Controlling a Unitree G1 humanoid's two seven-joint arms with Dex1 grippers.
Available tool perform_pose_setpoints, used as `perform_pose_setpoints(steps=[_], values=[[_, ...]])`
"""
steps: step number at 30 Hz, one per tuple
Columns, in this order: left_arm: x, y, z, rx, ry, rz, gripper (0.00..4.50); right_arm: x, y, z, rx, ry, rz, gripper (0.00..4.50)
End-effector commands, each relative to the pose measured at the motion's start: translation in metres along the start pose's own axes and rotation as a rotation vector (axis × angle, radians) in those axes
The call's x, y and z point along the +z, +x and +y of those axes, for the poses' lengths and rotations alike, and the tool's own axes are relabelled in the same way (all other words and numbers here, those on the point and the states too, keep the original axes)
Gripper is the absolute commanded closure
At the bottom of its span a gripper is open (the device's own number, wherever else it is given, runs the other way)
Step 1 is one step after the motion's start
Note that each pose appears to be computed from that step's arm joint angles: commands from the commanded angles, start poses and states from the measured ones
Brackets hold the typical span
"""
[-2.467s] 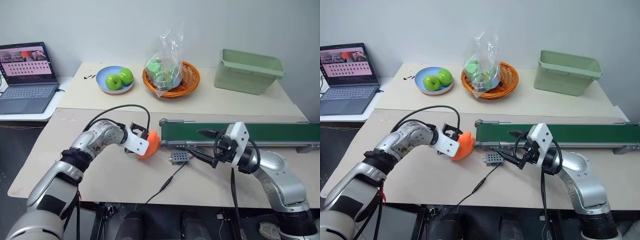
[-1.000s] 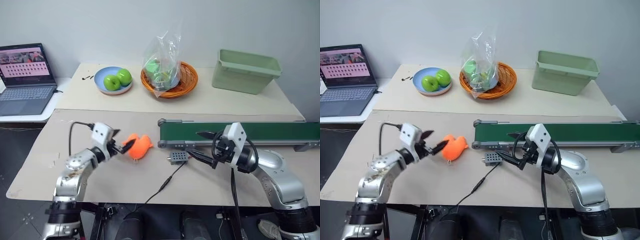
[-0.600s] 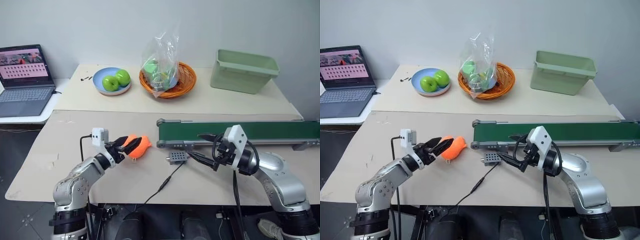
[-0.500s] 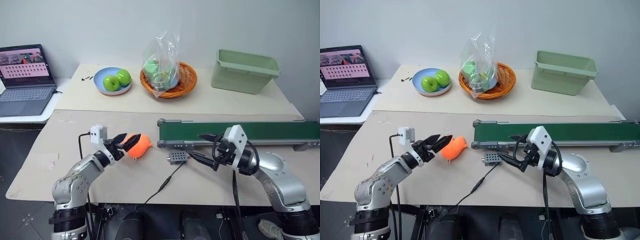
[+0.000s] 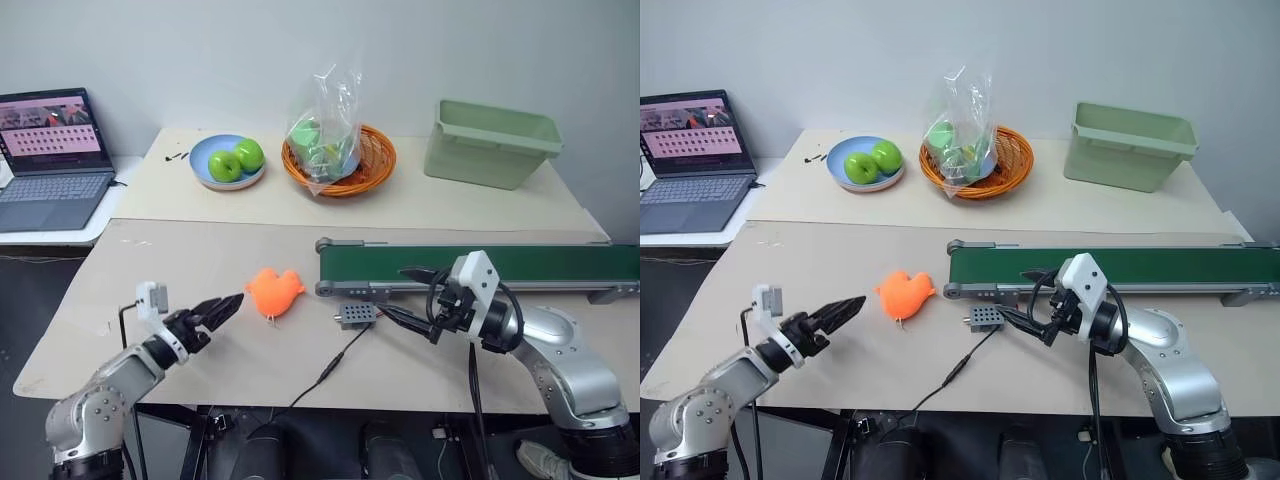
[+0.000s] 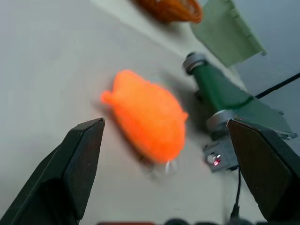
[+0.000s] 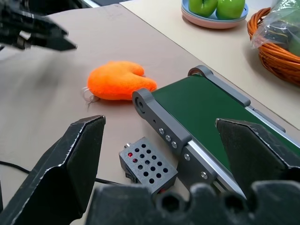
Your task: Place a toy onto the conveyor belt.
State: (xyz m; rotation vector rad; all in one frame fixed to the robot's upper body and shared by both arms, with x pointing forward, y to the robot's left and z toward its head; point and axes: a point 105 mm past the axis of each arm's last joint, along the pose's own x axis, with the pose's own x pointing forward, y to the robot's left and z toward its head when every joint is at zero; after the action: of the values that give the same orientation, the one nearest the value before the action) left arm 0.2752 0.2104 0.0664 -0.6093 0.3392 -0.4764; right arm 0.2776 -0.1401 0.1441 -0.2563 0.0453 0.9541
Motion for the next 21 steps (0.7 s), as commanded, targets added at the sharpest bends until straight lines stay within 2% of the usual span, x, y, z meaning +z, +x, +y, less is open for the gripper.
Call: perform_pose_setpoints(steps=[1, 5, 12, 16, 21], values=[[-0.012, 0.016, -0.007, -0.06, -0.032, 0.01, 0.04, 0.016, -0.003, 0.001, -0.004, -0.042, -0.04, 0.0], [-0.022, 0.044, -0.014, -0.082, -0.045, 0.012, 0.04, 0.017, -0.005, -0.001, -0.011, -0.045, -0.04, 0.0], [-0.016, 0.083, -0.027, -0.085, -0.078, -0.061, 0.04, 0.016, -0.006, -0.002, -0.023, -0.045, -0.039, 0.0], [0.002, 0.094, -0.038, -0.1, -0.138, -0.142, 0.04, 0.016, -0.007, -0.003, -0.031, -0.05, -0.037, 0.0], [0.0, 0.101, -0.041, -0.079, -0.154, -0.143, 0.04, 0.016, -0.008, -0.005, -0.034, -0.052, -0.038, 0.0]])
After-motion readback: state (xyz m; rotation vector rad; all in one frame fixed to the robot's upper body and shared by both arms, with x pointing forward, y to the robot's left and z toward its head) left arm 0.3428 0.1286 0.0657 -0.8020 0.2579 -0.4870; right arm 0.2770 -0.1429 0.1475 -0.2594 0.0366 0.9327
